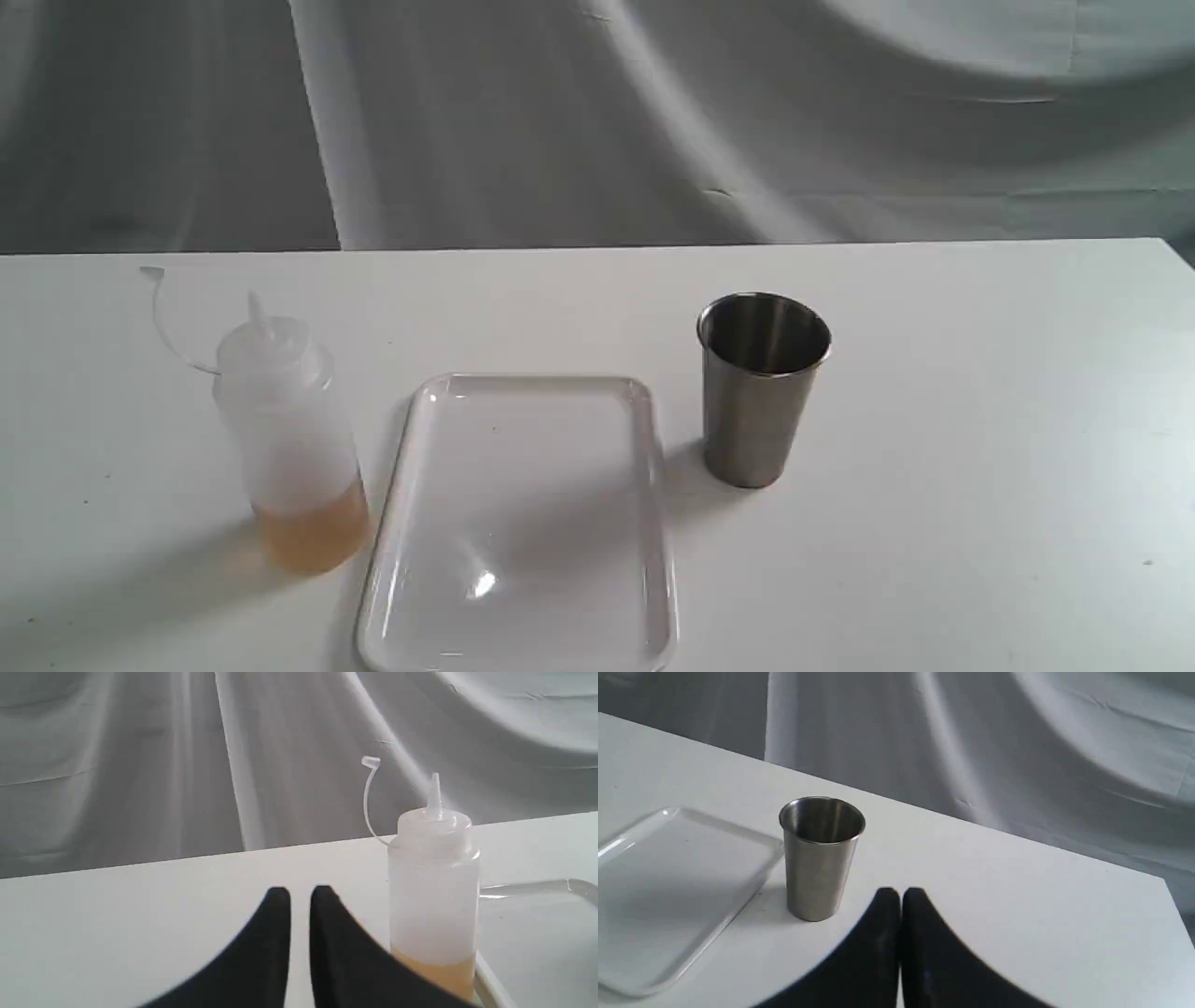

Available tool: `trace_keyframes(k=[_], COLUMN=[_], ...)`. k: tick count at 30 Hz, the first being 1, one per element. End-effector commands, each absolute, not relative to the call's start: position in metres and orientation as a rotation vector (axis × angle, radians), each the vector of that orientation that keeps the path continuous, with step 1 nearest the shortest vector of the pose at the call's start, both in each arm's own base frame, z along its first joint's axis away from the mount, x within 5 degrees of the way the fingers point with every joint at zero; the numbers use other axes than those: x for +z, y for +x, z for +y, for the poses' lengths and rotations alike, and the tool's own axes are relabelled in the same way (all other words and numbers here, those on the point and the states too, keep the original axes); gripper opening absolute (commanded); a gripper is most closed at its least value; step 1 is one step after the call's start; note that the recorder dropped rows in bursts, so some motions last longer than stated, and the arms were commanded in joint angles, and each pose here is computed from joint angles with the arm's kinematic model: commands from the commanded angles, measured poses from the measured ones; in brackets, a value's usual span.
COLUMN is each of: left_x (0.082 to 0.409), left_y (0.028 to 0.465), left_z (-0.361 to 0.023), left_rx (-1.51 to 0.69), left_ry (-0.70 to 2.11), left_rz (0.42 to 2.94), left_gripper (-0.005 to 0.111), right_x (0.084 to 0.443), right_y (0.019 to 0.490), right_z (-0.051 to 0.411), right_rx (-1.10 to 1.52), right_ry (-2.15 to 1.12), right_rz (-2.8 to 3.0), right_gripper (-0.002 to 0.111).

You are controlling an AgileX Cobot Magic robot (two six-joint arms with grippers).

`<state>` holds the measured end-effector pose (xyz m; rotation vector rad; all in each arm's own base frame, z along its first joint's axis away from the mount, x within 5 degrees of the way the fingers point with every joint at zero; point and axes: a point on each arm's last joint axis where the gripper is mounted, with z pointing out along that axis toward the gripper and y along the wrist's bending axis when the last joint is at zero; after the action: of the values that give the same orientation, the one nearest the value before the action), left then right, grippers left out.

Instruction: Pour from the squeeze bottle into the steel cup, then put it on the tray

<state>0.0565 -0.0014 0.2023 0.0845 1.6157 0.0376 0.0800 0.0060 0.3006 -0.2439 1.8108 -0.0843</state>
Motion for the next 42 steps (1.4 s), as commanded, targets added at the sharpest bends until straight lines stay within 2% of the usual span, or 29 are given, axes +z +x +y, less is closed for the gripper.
trace_keyframes(k=[1, 10, 19, 42], left_x=[0.201, 0.201, 0.201, 0.201], left_y=[0.056, 0.056, 0.056, 0.056], left_z=[-0.002, -0.002, -0.002, -0.002], left_rx=[0.032, 0.032, 0.032, 0.030], left_ry=[0.087, 0.087, 0.087, 0.086], left_rz=[1.614, 1.614, 1.614, 1.614], left_gripper=[0.008, 0.008, 0.008, 0.008], right_x=[0.319, 0.354, 0.376, 0.293], right_y=[0.097, 0.144, 0.182, 0.295], right_z=[0.008, 0.020, 0.054, 0.225], right_rx=[-0.069, 0.001, 0.109, 0.367], right_ry=[-0.238, -0.274, -0.361, -0.664], right_rz=[1.836, 1.859, 1.632, 1.631], right_gripper=[0.000, 0.000, 0.000, 0.000])
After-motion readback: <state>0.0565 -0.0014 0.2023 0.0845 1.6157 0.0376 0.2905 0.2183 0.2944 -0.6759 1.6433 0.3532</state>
